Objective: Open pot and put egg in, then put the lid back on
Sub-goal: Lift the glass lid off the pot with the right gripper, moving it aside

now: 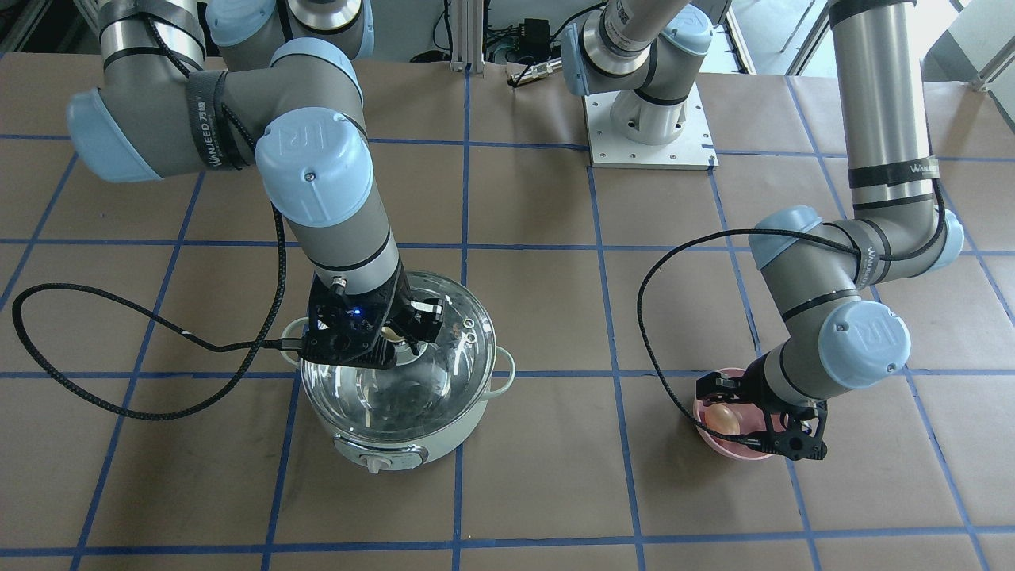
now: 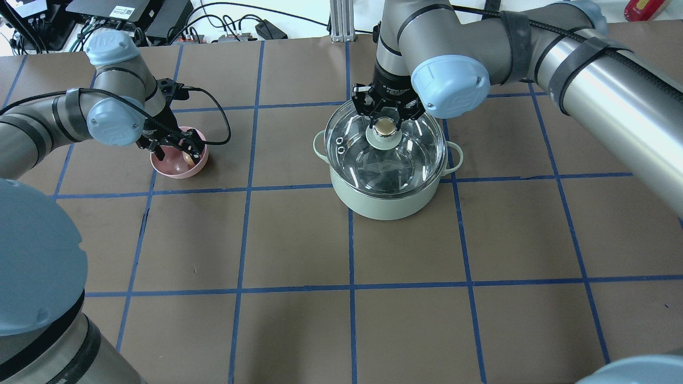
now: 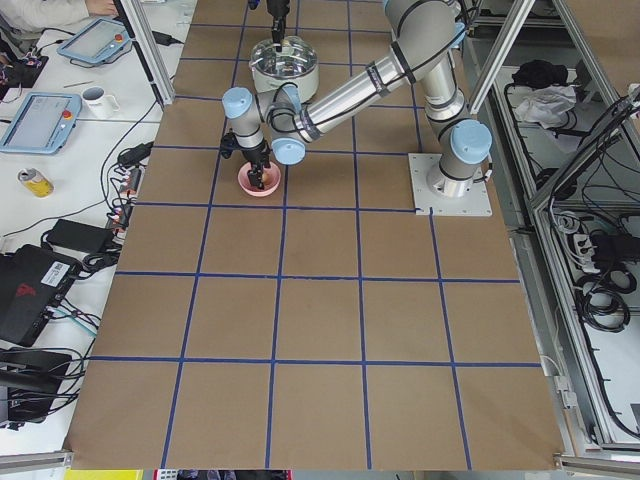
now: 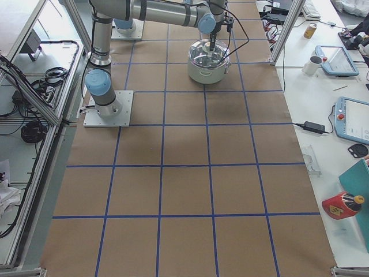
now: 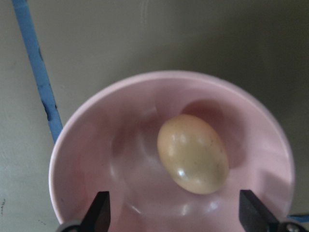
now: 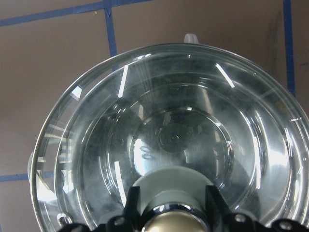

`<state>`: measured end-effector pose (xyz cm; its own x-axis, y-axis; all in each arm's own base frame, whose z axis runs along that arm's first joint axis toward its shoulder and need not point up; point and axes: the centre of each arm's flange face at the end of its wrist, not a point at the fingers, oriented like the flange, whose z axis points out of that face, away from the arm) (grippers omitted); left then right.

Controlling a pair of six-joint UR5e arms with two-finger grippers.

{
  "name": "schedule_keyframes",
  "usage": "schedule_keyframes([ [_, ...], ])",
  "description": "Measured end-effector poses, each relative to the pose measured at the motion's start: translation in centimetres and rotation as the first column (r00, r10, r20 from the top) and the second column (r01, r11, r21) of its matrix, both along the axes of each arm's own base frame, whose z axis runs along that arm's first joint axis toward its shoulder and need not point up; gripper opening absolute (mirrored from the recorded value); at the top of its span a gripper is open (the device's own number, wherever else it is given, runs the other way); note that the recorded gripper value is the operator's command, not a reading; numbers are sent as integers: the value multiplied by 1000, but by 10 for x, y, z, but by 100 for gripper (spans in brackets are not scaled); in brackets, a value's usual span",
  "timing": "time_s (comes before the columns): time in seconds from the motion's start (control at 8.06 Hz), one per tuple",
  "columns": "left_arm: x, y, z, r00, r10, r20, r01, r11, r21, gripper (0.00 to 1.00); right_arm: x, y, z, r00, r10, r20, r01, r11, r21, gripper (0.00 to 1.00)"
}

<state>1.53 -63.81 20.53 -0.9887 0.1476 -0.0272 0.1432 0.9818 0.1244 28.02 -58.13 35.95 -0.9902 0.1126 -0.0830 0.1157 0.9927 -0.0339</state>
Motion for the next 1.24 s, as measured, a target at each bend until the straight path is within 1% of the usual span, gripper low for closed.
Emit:
schedule_keyframes([
  [0.12, 0, 1, -2, 1000, 0, -2, 0, 1000, 5, 94, -4, 0, 7, 1000, 5, 3, -5, 1000, -10, 0],
  [0.25, 0, 1, -5, 1000, 1, -3, -1, 1000, 9, 90, -11, 0, 17, 1000, 14, 4, -14, 1000, -23, 0],
  [0.37, -1, 1, -9, 1000, 5, -5, -5, 1000, 15, 90, -27, -1, 29, 1000, 21, 2, -21, 999, -26, 0],
  [0.5, -1, 1, -14, 1000, 8, -6, -8, 1000, 22, 80, -55, -2, 43, 999, 40, -4, -40, 999, -24, 0],
  [0.62, 0, 1, -16, 1000, 8, -7, -8, 1000, 25, 61, -93, -3, 57, 998, 54, -11, -55, 998, -18, 0],
  [0.74, 0, 0, -17, 1000, 8, -6, -8, 1000, 24, 45, -133, -4, 69, 998, 68, -14, -68, 998, -8, 0],
  [0.87, 0, -1, -16, 1000, 8, -3, -8, 1000, 12, 36, -172, -5, 75, 997, 80, -15, -80, 997, 3, 0],
  [0.99, 1, -3, -14, 1000, 7, 2, -7, 1000, -7, 30, -207, -7, 78, 996, 91, -17, -91, 996, 10, 0],
  [1.12, 1, -5, -13, 1000, 6, 5, -6, 1000, -18, 24, -239, -7, 79, 995, 95, -16, -95, 995, 19, 0],
  [1.24, 1, -5, -10, 1000, 4, 6, -4, 1000, -26, 20, -269, -7, 78, 995, 99, -14, -99, 995, 25, 0],
])
